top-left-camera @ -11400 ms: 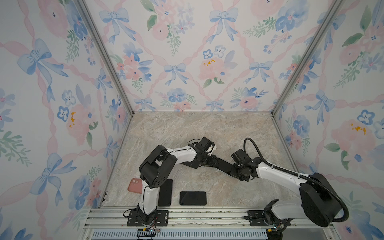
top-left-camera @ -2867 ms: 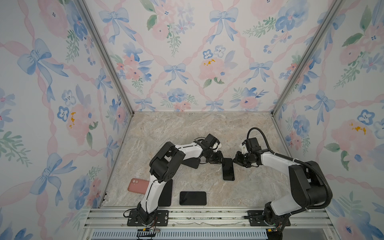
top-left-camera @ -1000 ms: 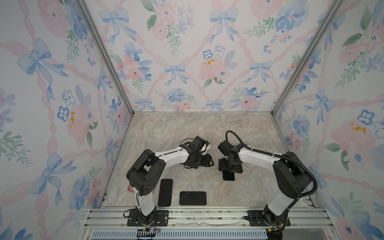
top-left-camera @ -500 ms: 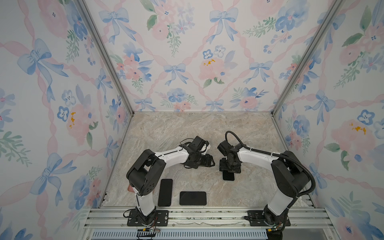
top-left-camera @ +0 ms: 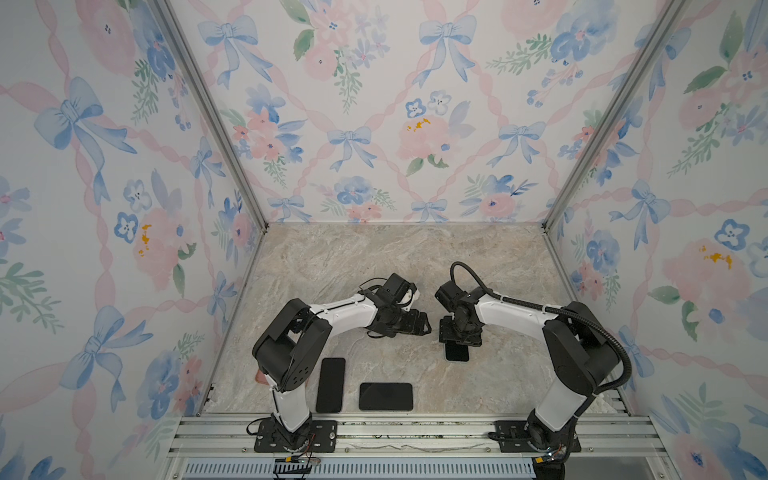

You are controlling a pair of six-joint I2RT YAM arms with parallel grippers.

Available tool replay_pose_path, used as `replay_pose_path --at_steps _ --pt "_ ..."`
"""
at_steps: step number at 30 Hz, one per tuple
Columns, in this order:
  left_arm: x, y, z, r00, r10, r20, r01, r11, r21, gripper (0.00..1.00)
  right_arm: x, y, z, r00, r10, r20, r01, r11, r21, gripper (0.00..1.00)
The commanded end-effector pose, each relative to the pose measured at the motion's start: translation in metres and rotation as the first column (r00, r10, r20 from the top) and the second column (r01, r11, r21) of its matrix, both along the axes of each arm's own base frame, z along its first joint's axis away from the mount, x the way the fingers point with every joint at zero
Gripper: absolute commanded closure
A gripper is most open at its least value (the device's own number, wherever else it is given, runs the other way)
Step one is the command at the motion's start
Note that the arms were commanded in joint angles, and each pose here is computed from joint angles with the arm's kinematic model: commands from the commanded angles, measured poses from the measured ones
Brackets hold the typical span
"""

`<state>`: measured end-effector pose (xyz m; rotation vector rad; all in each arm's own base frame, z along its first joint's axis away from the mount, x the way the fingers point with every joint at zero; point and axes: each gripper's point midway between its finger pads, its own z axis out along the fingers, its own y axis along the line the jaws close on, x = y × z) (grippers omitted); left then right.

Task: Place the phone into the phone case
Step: 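Carry the pale blue cased phone farther from the robot with the right gripper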

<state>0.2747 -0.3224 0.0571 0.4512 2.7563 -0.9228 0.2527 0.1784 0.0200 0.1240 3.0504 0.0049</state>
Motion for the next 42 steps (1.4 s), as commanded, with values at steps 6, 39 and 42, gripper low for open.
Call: replay_pose_path --at_steps 6,39,42 --pt "-0.003 0.009 0.013 1.0 0.016 0.021 -0.016 1.0 -0.001 0.03 0.013 -0.004 0.032 0.996 0.033 0.084 -0.033 0.999 0.002 0.32" --pt "0.021 -0.02 0.018 1.0 0.0 0.016 0.0 0.999 -0.044 0.02 0.157 -0.099 0.051 0.982 -0.016 0.188 0.026 0.998 -0.055 0.34" --pt "0.021 -0.02 0.015 1.0 -0.002 0.001 0.002 0.999 -0.045 0.02 0.165 -0.112 0.045 0.987 0.003 0.159 0.013 0.995 -0.1 0.34"
